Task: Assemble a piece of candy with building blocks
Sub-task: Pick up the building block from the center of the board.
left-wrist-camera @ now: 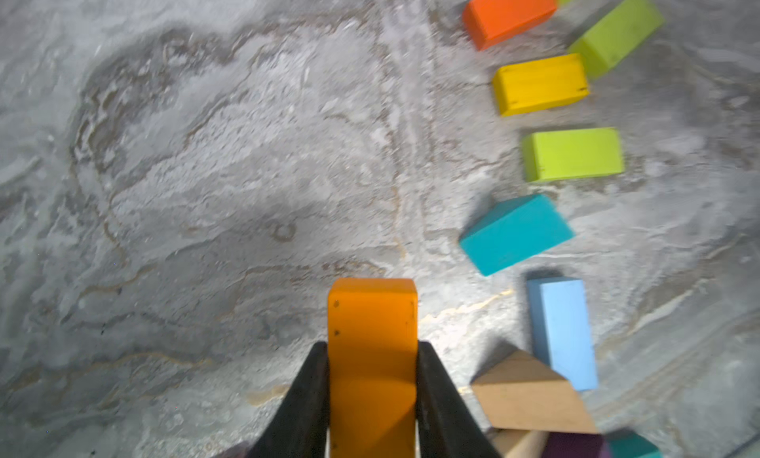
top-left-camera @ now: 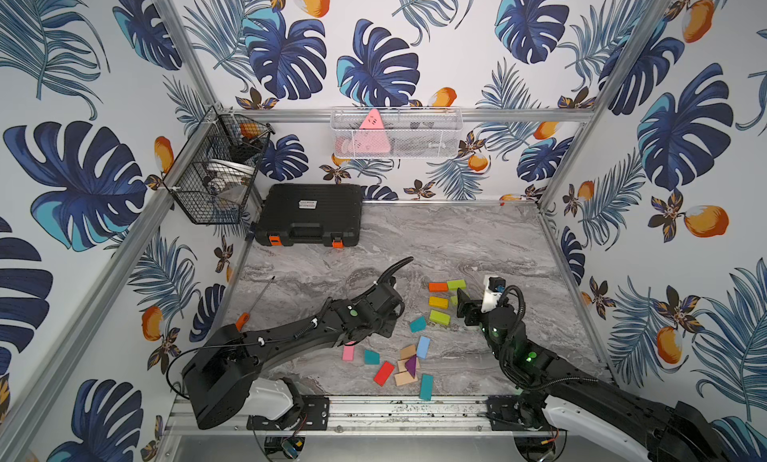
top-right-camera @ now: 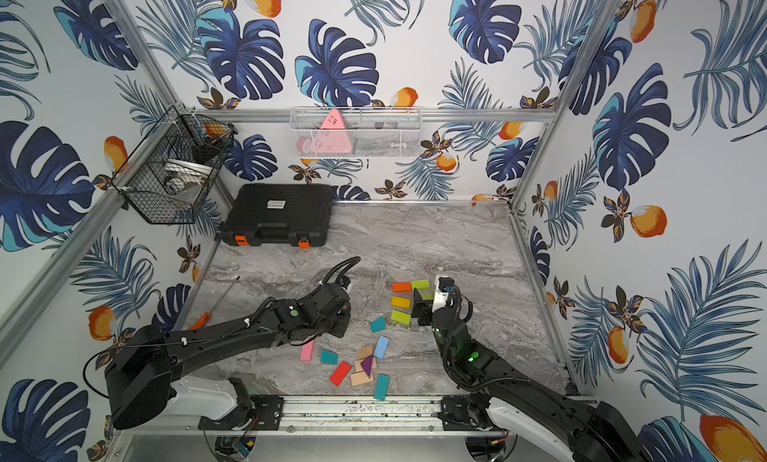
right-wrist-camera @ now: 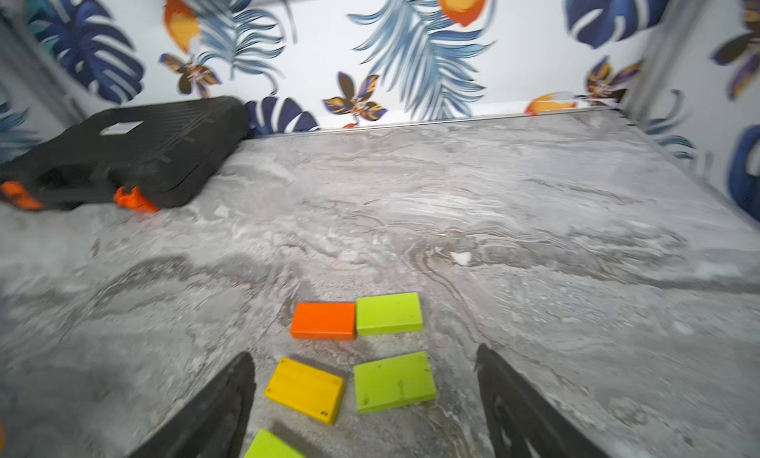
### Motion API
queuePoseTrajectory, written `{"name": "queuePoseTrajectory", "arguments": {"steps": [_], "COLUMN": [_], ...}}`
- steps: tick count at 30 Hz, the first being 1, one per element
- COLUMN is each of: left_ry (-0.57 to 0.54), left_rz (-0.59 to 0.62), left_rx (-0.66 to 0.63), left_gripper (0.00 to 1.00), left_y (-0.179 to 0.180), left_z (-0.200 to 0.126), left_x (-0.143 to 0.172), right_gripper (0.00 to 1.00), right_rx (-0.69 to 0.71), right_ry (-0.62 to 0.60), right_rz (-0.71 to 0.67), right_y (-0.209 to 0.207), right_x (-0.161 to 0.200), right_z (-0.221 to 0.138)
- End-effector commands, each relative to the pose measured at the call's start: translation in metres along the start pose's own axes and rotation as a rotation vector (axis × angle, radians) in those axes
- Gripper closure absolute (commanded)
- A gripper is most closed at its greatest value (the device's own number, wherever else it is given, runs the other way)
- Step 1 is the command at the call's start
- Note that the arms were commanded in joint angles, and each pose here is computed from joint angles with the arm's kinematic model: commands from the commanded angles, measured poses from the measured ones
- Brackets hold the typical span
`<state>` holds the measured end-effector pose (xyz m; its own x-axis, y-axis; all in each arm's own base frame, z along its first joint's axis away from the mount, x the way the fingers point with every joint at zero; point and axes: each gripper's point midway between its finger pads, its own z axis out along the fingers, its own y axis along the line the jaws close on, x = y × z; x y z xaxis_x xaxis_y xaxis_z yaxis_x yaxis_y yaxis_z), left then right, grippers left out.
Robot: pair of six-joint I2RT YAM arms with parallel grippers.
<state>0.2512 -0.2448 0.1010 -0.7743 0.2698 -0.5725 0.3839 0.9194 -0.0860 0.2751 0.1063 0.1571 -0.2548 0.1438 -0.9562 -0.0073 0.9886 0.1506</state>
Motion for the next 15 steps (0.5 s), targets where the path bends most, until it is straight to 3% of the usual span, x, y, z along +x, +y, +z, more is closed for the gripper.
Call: {"name": "queuePoseTrajectory", "arguments": {"steps": [1,10,15], "left_ry": [-0.043,-0.041,0.01], "left_rz": [0.114,0.383,0.477], "left_rx": [0.077,0.282,0.342], "left_gripper": [0.77,0.78,0.77], "left_y": [-0.029,-0.12,-0.149], "left_z": [-0.004,0.01,0.033], "left_x": [-0.023,-0.052,-0.056], "right_gripper": [0.15,0.16,0.15], "right_rx": [0.301,0.538,0.559], "right_ry": [-0.082,-0.141,-0.148], "right_rz": [0.138,0.284,0.321], "right_y": [-0.056,-0.103,-0.112], "right_x": [-0.005,-0.005,-0.004], "right_z": [-0.009,-0.028,-0.032]}}
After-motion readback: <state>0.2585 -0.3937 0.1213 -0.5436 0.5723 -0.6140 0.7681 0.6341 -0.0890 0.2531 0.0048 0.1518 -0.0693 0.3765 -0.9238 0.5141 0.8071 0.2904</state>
